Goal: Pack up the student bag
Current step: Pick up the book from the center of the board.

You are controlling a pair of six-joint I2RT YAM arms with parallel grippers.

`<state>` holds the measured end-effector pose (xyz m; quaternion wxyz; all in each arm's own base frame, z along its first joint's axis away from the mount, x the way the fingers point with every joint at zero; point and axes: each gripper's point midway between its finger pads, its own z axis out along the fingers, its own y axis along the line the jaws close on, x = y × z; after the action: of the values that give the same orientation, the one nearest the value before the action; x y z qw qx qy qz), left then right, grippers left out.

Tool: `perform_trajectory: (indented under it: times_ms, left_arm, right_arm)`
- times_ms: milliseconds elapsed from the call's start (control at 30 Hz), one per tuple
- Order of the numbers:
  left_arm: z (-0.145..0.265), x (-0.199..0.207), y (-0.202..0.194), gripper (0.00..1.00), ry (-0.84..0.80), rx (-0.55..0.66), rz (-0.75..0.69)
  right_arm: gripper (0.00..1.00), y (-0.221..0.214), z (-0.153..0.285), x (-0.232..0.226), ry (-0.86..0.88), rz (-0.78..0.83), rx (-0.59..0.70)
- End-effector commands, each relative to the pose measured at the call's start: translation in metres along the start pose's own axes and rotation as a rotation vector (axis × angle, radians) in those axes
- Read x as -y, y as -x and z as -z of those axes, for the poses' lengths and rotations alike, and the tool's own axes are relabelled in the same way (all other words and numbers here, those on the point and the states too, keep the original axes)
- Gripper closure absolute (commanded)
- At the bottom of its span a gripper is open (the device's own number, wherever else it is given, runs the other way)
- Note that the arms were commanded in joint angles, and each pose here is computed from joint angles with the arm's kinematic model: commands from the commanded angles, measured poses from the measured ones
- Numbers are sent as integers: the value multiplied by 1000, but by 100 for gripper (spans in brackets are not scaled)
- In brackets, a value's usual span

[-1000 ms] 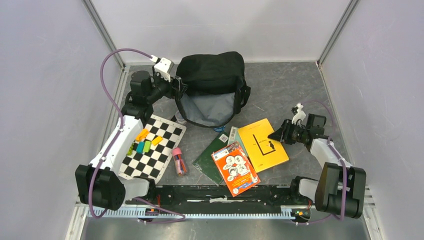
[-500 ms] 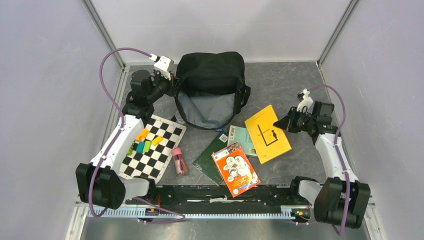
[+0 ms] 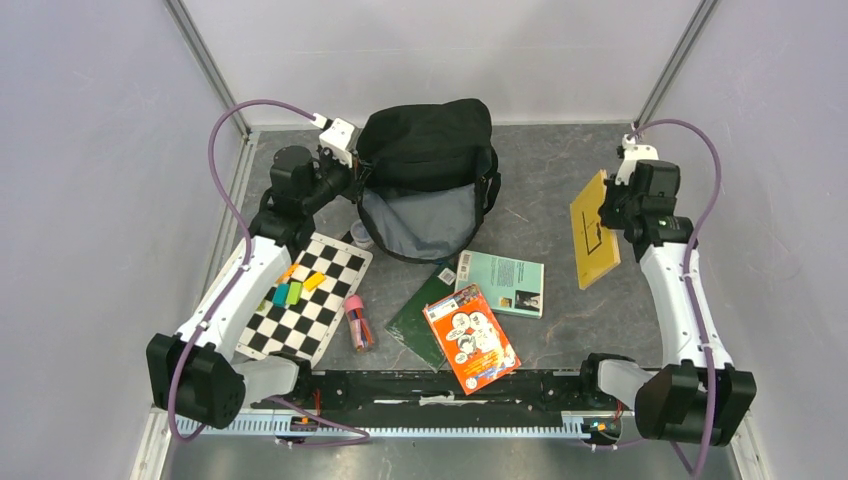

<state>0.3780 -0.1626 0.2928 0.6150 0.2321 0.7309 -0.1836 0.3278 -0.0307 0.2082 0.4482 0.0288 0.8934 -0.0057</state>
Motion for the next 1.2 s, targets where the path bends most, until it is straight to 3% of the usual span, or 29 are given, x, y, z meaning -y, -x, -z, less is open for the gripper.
perform_trajectory:
  times_ms: [0, 267, 500, 567, 733, 767, 833, 867, 967, 1167]
  left_arm:
    - [6, 1, 18, 98, 13, 53, -55]
    - [7, 0, 18, 98, 16, 52, -58]
    - [9, 0, 21, 98, 22, 62, -65]
    - [9, 1, 21, 98, 20, 61, -65]
    - [10, 1, 24, 98, 21, 67, -64]
    - [10, 1, 25, 98, 21, 70, -64]
    - [10, 1, 25, 98, 25, 69, -61]
    - [9, 0, 24, 98, 31, 67, -58]
    - [8, -3, 20, 98, 47, 43, -39]
    - [6, -3, 28, 98, 44, 15, 19]
  right_arm:
    - [100, 2, -8, 20, -168, 52, 11]
    - [99, -32, -30, 1, -125, 94, -37]
    - [72, -75, -42, -7, -70, 98, -164]
    - [69, -81, -42, -8, -63, 99, -179]
    - [70, -70, -36, -9, -60, 100, -142]
    - [74, -67, -36, -10, -56, 100, -140]
    - [95, -56, -34, -15, -14, 139, -127]
    - [100, -46, -31, -32, 45, 173, -101]
    - [100, 10, -6, -69, 185, 263, 79]
    - [100, 118, 92, -152, 522, 412, 538]
